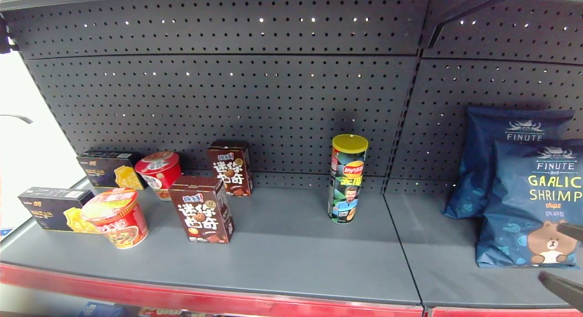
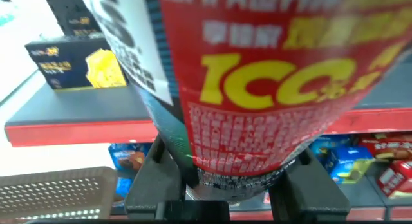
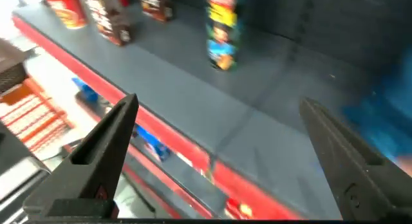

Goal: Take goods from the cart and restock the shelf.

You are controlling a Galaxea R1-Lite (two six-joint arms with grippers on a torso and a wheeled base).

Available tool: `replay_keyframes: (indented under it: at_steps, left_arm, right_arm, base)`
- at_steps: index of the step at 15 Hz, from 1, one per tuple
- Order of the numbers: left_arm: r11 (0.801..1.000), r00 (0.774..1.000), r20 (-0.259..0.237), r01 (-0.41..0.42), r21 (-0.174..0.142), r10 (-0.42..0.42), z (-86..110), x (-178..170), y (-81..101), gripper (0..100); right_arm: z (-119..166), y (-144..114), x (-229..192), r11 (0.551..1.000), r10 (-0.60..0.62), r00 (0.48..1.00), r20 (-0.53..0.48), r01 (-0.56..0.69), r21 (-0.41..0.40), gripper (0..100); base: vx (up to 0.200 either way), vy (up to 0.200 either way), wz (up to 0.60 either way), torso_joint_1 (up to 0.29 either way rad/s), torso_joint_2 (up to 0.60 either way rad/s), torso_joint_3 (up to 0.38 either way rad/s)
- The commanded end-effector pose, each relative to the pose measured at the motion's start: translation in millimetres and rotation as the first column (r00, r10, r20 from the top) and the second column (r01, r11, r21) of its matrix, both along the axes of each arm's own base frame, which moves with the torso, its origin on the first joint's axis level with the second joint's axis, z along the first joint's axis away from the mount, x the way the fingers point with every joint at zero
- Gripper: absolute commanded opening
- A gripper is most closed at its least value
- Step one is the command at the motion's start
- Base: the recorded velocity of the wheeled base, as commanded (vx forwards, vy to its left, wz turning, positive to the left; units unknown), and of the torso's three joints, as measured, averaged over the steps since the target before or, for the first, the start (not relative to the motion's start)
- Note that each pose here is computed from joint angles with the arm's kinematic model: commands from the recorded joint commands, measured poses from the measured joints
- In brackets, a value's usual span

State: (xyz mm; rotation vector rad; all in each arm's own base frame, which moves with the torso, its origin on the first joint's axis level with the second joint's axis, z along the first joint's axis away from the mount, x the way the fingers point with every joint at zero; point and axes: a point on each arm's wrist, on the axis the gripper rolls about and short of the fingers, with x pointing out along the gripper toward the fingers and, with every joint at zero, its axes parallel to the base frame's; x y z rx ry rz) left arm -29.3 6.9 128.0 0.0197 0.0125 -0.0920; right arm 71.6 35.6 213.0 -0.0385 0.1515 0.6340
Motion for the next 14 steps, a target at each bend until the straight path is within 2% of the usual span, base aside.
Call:
replay_keyframes:
  at_steps: [1,2,4,7,9,12,14]
  left_arm:
    - [1.0,1.0,-0.007,0.001,-0.008,-0.002,1.3,1,0.0,0]
    - [1.0,1.0,-0.009,-0.007,-0.027,0.006,1.1,1,0.0,0]
    - [0.999,1.0,-0.009,-0.013,-0.032,0.013,-2.1,0,0.0,0]
    - [0.999,1.0,-0.003,-0.011,-0.033,0.011,-1.3,0,0.2,0]
    - [0.999,1.0,-0.002,-0.008,-0.033,0.008,-1.2,0,0.2,0]
    - [0.999,1.0,-0.01,-0.002,-0.032,0.002,-3.0,0,0.1,0]
    - [0.999,1.0,-0.01,-0.002,-0.032,0.002,-3.0,0,0.1,0]
  right_arm:
    - [-15,36,60,0.993,0.11,0.986,-0.123,-0.115,-0.037,100]
    - [-21,44,76,0.987,0.155,0.978,-0.142,-0.161,-0.032,100]
    - [-36,56,105,0.975,0.204,0.965,-0.164,-0.215,-0.054,100]
    - [-56,60,147,0.933,0.354,0.925,-0.14,-0.36,-0.017,100]
    - [-64,59,167,0.932,0.356,0.925,-0.131,-0.361,-0.019,100]
    - [-69,59,192,0.895,0.445,0.887,-0.121,-0.445,0.025,100]
    - [-75,63,209,0.897,0.44,0.889,-0.128,-0.441,0.026,100]
  base:
    - [0.0,0.0,0.0,0.0,0.0,0.0]
    - [0.0,0.0,0.0,0.0,0.0,0.0]
    - [0.0,0.0,0.0,0.0,0.0,0.0]
    - [0.0,0.0,0.0,0.0,0.0,0.0]
    - [0.0,0.0,0.0,0.0,0.0,0.0]
    - [0.0,0.0,0.0,0.0,0.0,0.0]
    - [0.0,0.0,0.0,0.0,0.0,0.0]
